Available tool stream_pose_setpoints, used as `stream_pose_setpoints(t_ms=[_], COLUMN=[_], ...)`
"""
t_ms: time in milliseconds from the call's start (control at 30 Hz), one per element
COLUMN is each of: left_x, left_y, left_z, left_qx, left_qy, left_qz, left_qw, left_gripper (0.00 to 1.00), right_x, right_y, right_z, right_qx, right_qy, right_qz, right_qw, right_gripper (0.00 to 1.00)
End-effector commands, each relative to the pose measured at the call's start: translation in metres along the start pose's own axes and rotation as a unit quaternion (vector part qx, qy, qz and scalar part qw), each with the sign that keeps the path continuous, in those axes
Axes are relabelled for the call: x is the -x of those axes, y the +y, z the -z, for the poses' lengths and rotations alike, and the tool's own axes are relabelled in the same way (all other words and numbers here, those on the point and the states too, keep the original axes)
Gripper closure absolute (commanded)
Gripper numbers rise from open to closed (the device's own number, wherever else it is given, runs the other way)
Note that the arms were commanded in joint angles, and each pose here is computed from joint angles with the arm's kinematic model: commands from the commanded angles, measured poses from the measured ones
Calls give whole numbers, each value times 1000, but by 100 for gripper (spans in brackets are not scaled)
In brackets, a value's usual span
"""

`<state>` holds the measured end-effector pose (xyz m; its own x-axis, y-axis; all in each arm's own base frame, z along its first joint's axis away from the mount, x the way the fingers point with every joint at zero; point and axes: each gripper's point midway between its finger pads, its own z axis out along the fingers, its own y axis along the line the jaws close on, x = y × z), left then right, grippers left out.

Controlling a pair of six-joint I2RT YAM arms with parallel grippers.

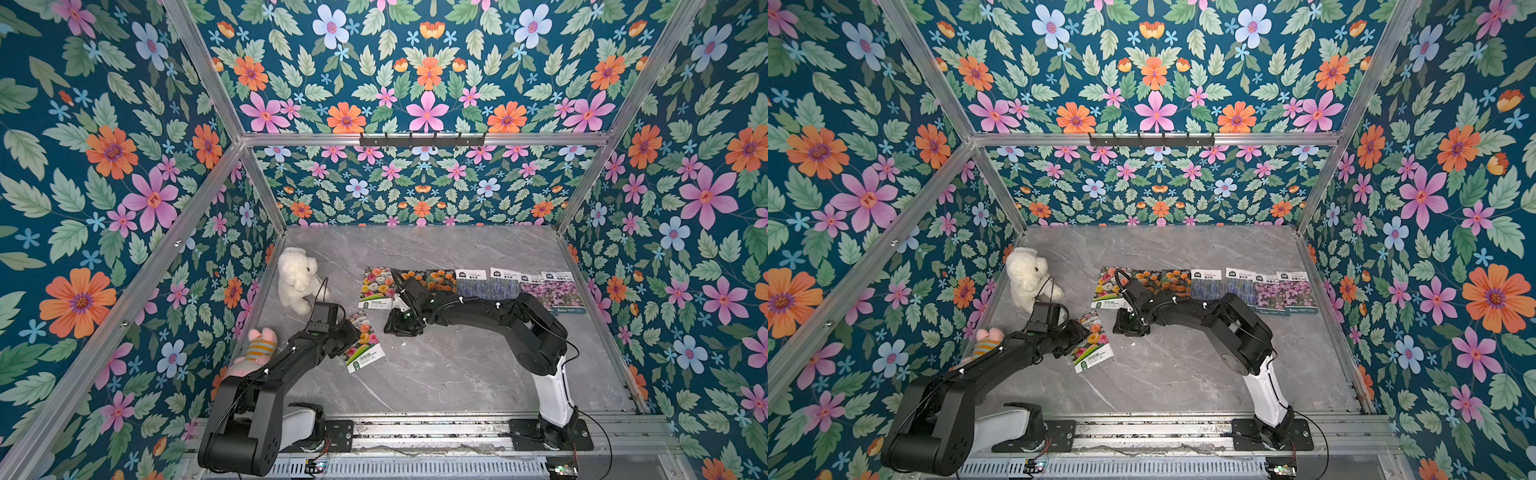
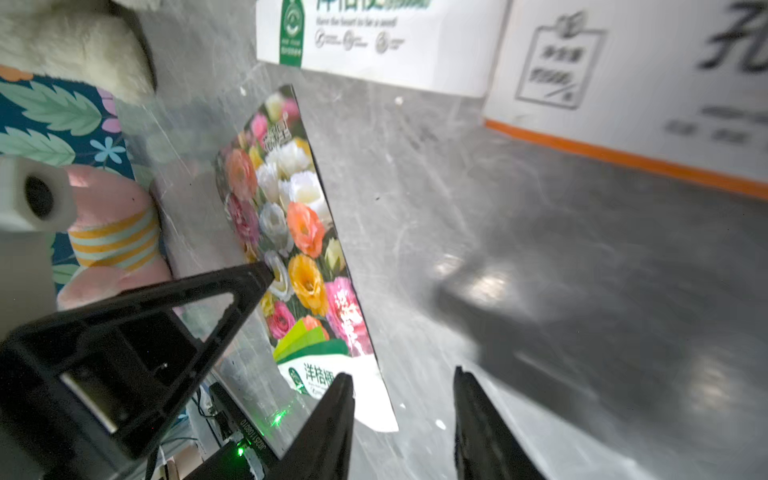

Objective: Arrange the seed packets in a row
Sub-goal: Pick up the seed packet from the center of the board.

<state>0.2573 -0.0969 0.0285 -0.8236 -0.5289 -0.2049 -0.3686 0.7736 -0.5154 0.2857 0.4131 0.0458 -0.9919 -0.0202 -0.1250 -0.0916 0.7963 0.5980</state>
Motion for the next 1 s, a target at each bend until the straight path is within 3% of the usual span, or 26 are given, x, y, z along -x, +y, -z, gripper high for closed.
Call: stream_pose_setpoints(t_ms=[0,233,633,967], left_x=[-10,6,-11,-17], left_y=[-3,11,40,53], left_z=[9,27,7,6], left_qx=[3,68,107,131], left_qy=[31,-4,23,31], left_qz=[-3,-26,-15,-5], left_qw=[1000,997,994,991], left_gripper=[53,52,68,70], right_x=[4,3,7,0], right_y=[5,15,32,37], right_z=[5,1,-23,-50], right_qx=[4,18,24,31], right_qy=[-12,6,37,72], right_qz=[2,15,29,29], right_qw=[1000,1000,999,997], right_gripper=[57,55,53,59])
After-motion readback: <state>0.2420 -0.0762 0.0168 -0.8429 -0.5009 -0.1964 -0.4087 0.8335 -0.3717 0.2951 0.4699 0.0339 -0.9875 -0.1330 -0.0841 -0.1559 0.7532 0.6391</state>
